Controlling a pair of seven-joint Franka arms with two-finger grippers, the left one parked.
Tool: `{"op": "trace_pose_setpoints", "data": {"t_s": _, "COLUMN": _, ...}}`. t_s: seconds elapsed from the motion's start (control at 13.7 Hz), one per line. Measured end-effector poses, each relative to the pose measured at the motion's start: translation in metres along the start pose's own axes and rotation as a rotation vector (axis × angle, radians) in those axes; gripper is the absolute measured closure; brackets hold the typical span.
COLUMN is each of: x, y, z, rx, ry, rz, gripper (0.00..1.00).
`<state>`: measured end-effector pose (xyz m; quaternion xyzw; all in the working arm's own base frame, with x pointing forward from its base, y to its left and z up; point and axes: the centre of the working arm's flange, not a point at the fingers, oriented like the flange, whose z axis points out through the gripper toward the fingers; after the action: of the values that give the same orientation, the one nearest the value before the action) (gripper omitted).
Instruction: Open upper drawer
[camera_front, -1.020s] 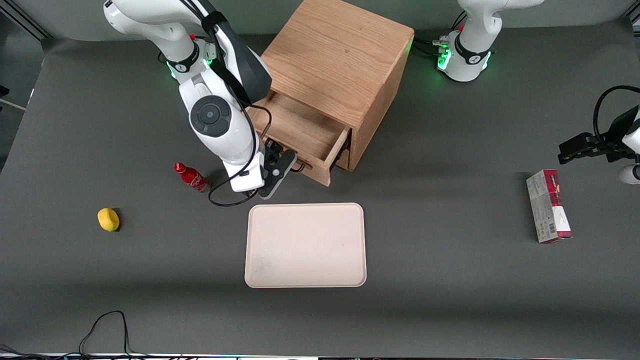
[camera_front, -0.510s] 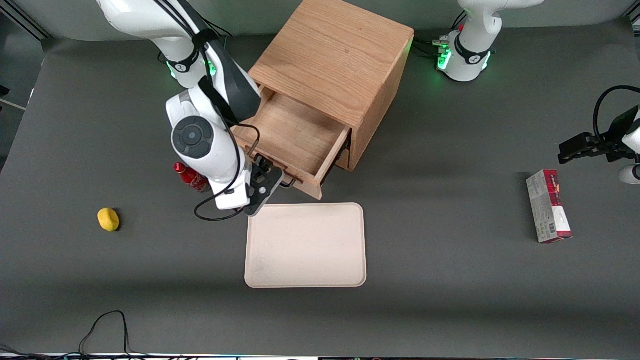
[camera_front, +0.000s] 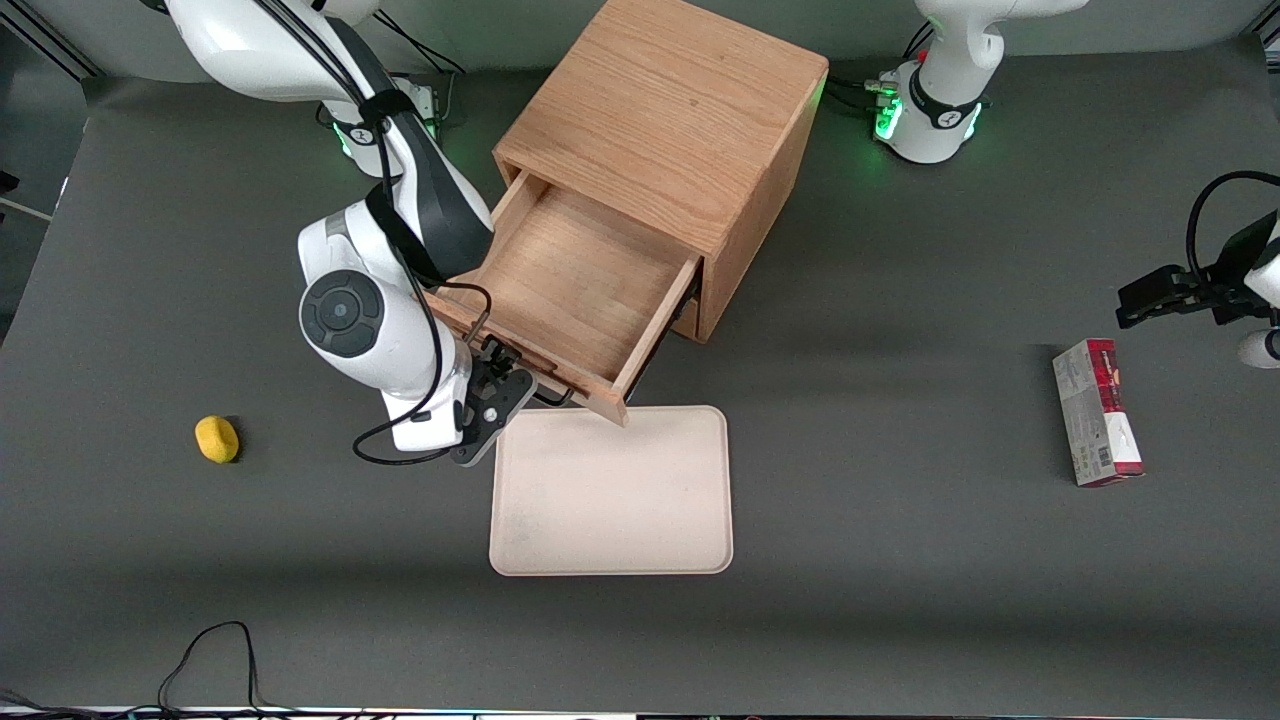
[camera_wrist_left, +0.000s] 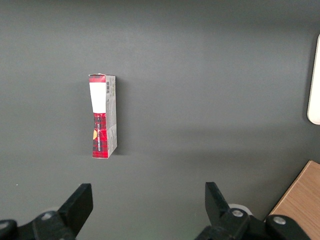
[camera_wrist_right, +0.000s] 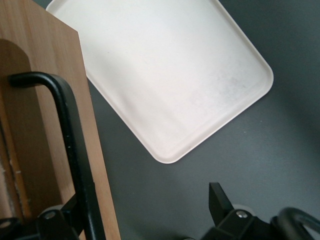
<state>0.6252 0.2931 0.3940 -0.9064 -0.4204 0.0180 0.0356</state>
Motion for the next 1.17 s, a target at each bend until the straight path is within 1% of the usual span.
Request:
{"op": "trace_pose_setpoints", "data": {"t_s": 0.22, "x": -0.003, "y": 0.016, "z": -0.001, "rx": -0.003, "ry": 0.006, "rz": 0.020, "gripper": 0.00}}
{"op": "trace_pose_setpoints", "data": {"t_s": 0.66, "x": -0.001, "y": 0.017, "z": -0.003, "rx": -0.002, "ry": 0.004, "rz": 0.019, "gripper": 0.00}}
{"op": "trace_pose_setpoints", "data": {"t_s": 0.8, "x": 0.003, "y": 0.015, "z": -0.022, "rx": -0.004, "ry": 0.012, "rz": 0.014, "gripper": 0.00}}
{"op": "trace_pose_setpoints", "data": {"t_s": 1.17, "x": 0.002, "y": 0.011, "z": -0.104, "rx": -0.015, "ry": 0.037, "rz": 0.012, "gripper": 0.00}}
